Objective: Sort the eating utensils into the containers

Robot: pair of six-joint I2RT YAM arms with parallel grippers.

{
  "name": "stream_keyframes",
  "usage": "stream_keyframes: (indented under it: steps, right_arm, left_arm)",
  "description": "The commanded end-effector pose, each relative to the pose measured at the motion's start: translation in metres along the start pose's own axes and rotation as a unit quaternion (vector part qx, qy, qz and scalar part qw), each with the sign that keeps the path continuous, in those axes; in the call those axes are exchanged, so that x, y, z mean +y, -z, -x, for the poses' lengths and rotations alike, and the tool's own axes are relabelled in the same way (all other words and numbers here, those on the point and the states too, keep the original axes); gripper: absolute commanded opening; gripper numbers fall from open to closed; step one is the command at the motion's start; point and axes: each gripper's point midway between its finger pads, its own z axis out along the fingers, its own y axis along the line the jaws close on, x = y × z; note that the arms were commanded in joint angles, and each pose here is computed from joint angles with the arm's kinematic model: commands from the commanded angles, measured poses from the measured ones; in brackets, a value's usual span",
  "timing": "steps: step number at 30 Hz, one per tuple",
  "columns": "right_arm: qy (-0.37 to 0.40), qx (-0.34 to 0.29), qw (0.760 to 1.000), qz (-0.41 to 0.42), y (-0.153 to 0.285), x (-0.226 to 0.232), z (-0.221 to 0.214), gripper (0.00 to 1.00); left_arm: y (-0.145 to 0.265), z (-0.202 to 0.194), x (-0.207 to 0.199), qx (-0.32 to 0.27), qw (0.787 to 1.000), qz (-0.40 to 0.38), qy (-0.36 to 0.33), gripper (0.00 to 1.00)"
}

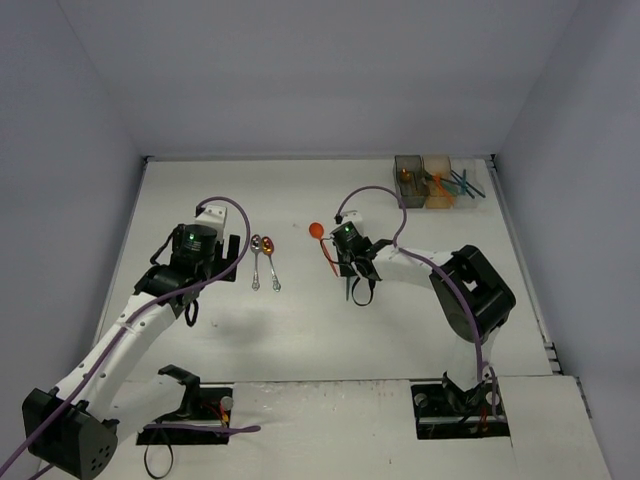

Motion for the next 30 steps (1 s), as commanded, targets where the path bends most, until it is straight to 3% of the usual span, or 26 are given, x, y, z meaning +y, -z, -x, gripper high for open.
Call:
stream_keyframes:
  steps: [1,3,9,19,30]
  right_arm:
    - [0.008,-0.015,0.999,-0.028,-0.002,-0.01,0.007,0.07]
    - [0.01,-0.024,0.999,-0.027,0.001,-0.01,0.015,0.0]
    - [0.038,-0.079,0.996,-0.034,0.023,-0.025,0.076,0.0]
    - [0.074,-0.124,0.983,-0.115,0.048,-0.136,0.183,0.0]
    - [0.059,-0.125,0.981,-0.138,0.008,-0.21,0.23,0.0]
  left_arm:
    - [0.009,0.025,0.003,-0.041,0.999,0.006,0.019,0.82]
    - [0.009,0.025,0.003,-0.041,0.999,0.007,0.019,0.83]
    - [0.009,0.024,0.006,-0.039,0.999,0.016,0.015,0.87]
    - [0.008,0.023,0.011,-0.038,0.999,0.029,0.012,0.93]
    - [0.002,0.015,0.008,-0.023,0.999,0.025,0.002,0.98]
